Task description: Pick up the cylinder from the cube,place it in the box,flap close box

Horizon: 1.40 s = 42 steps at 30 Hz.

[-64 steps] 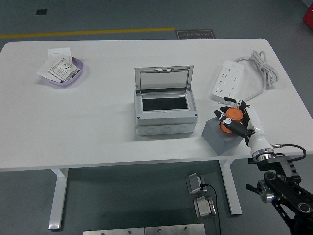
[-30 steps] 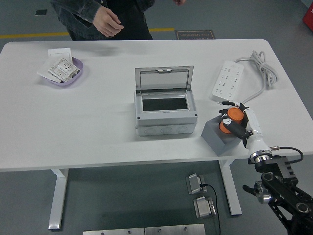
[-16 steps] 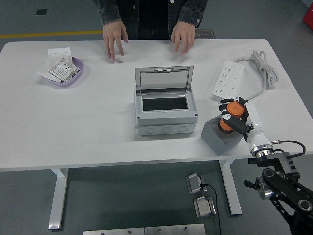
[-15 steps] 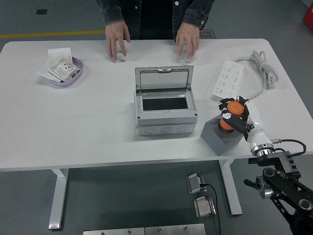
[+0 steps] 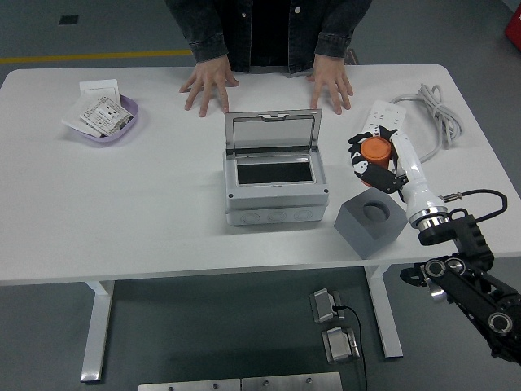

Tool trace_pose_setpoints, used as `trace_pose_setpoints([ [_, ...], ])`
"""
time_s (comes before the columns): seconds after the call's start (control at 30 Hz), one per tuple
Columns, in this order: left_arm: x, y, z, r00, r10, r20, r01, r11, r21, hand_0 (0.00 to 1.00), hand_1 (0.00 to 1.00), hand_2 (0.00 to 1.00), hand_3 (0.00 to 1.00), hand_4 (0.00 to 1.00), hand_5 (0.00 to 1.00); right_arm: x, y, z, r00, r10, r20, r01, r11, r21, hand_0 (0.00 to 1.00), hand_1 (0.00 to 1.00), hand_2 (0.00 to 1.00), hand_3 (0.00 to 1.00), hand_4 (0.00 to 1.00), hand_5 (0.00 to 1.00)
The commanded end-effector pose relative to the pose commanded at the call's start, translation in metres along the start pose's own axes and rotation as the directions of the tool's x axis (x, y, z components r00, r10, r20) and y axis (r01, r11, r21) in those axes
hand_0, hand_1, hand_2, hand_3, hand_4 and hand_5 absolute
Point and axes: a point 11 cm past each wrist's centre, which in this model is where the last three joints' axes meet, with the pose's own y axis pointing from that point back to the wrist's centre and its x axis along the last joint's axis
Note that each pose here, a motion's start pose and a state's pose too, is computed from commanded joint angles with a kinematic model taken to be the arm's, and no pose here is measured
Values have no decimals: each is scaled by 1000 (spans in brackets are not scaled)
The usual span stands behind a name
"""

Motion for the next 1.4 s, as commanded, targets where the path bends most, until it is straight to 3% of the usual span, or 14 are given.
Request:
trace_pose_setpoints([
  [0.03, 0, 0, 0, 1000, 1, -1, -1, 1000, 0, 609, 647, 601, 605, 665, 180, -5, -4, -4, 999, -16, -36, 16, 1000, 6, 492, 433, 365, 256, 2, 2],
  [0.07, 1, 0, 0, 1000, 2, -1, -2, 1000, 0, 609, 648, 602, 606, 669, 185, -10, -8, -8, 997, -30, -67, 31, 999, 11, 181, 165, 315, 225, 2, 2],
  [0.23, 3, 0, 0, 1000, 5, -1, -5, 1000, 2, 609, 648, 602, 606, 669, 185, -38, -30, -22, 966, -99, -238, 106, 994, 13, 181, 165, 315, 225, 2, 2],
  [0.27, 3, 0, 0, 1000, 6, -1, -6, 1000, 2, 609, 647, 603, 606, 671, 195, -44, -35, -25, 955, -111, -275, 119, 993, 12, 2, 48, 214, 162, 2, 2],
  [0.5, 6, 0, 2, 1000, 12, -2, -12, 1000, 2, 609, 648, 603, 607, 671, 200, -76, -64, -44, 859, -166, -485, 199, 980, 18, 2, 15, 191, 153, 2, 2],
  [0.8, 9, 1, 5, 1000, 17, 1, -17, 1000, -2, 610, 649, 604, 607, 671, 205, -98, -94, -69, 775, -194, -602, 289, 955, 65, 2, 7, 185, 151, 2, 2],
  [1.13, 8, 1, 5, 1000, 15, 4, -15, 1000, -3, 611, 650, 604, 608, 670, 209, -119, -89, -70, 709, -247, -660, 404, 910, 94, 2, 5, 185, 152, 2, 2],
  [1.4, 7, 1, 7, 1000, 13, 7, -13, 1000, -8, 611, 651, 603, 607, 669, 210, -122, -87, -67, 699, -260, -666, 423, 901, 93, 2, 11, 186, 153, 2, 2],
])
